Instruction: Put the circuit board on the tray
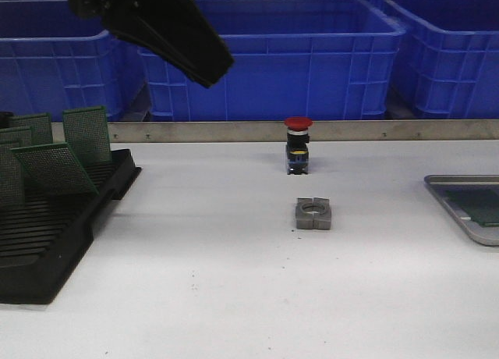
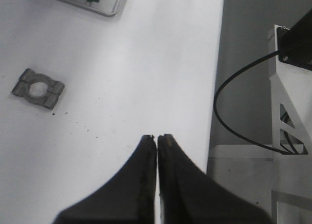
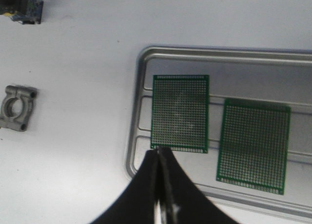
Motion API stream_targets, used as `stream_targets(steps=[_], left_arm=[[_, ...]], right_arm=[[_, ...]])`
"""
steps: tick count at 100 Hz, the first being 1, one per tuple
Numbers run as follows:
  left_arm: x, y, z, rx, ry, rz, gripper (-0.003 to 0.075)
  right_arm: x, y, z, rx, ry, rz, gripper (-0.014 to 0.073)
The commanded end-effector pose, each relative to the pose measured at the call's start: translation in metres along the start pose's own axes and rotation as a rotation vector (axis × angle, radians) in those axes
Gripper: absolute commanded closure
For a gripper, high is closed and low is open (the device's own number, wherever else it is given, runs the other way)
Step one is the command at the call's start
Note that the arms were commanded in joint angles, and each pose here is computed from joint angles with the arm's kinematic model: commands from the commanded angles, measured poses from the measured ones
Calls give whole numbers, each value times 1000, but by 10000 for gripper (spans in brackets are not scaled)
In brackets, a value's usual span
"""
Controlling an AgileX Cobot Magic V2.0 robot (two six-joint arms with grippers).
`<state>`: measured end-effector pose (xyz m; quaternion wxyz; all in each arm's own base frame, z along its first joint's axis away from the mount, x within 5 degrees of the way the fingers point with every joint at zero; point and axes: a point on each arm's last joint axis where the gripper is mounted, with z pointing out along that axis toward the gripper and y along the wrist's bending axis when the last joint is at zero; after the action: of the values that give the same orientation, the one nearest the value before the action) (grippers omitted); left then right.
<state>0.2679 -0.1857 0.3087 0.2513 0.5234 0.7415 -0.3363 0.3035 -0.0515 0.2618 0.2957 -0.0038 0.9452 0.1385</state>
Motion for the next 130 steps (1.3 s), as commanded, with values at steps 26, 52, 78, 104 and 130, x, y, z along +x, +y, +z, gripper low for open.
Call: stream_targets(steps=[26,52,78,104,130], left_arm=[[5,0,-63,-330,-216,-123,738],[49,-23,-93,-665,-376,-224,737],[104,-65,-123,-955,-531,-261,737],[147,-109,-129,-1125,-657,-218,737],[177,-140,-118,-1162,-744,-146,737]], right_arm=[[9,57,-25,31,-233,-178,655],[37,86,-58,68,-436,-282,655],[81,103,-85,69,-613,-378,655],[126,101,-114,80,-800,-388,655],[173,102,-134,0,-875,-440,655]])
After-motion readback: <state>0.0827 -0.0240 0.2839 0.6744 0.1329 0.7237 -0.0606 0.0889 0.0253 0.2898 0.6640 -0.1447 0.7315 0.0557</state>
